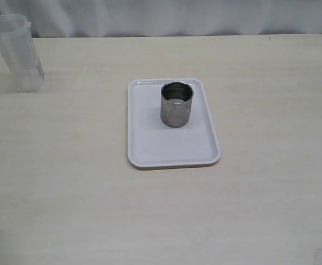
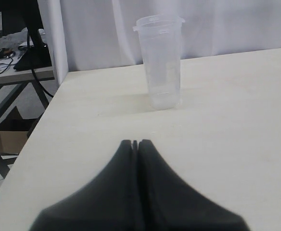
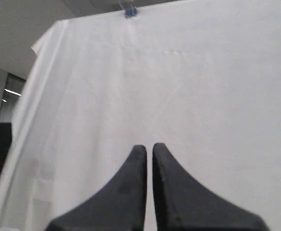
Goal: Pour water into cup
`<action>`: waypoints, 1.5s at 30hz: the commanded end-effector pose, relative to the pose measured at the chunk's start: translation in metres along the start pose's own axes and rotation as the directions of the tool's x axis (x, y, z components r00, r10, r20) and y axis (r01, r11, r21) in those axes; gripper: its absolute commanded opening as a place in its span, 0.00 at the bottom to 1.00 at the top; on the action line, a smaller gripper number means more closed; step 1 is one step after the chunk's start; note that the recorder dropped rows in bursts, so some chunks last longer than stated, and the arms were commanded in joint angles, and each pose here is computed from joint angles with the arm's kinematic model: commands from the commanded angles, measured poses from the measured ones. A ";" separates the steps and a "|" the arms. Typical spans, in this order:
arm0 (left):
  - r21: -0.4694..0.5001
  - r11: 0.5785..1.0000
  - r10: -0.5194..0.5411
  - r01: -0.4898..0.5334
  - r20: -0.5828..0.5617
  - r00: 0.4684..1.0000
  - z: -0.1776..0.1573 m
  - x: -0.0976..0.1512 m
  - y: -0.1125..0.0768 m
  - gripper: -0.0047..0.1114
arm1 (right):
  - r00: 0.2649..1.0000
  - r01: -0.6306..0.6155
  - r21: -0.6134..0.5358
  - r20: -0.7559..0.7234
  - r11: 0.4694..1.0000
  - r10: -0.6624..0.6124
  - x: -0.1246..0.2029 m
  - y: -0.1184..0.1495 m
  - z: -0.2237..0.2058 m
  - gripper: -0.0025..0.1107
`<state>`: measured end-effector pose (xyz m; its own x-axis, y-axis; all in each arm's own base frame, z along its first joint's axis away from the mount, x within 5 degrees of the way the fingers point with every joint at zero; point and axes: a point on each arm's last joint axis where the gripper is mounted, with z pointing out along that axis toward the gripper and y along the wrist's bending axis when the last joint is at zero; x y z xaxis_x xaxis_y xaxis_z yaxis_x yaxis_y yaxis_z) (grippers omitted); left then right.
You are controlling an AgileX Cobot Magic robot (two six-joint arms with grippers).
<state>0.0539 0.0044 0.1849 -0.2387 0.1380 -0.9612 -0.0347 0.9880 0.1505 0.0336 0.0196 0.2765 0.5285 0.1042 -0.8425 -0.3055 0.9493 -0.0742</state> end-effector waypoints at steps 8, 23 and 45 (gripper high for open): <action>0.000 1.000 -0.009 0.009 0.011 1.000 0.000 0.000 0.000 0.04 | 0.920 0.186 0.158 -0.376 0.970 -0.116 0.053 -0.016 -0.016 0.06; 0.000 1.000 -0.009 0.009 0.011 1.000 0.000 0.000 0.000 0.04 | 0.676 0.149 0.273 -0.730 0.951 0.104 0.088 -0.019 -0.041 0.06; 0.000 1.000 -0.009 0.009 0.011 1.000 0.000 0.000 0.000 0.04 | 0.678 0.138 0.283 -0.725 0.949 0.118 0.088 -0.019 -0.041 0.06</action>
<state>0.0539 0.0044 0.1849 -0.2387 0.1380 -0.9612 -0.0347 0.9880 0.1505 0.0538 -0.0007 0.1830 -0.2504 -0.0402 -0.9673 0.0001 0.9991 -0.0415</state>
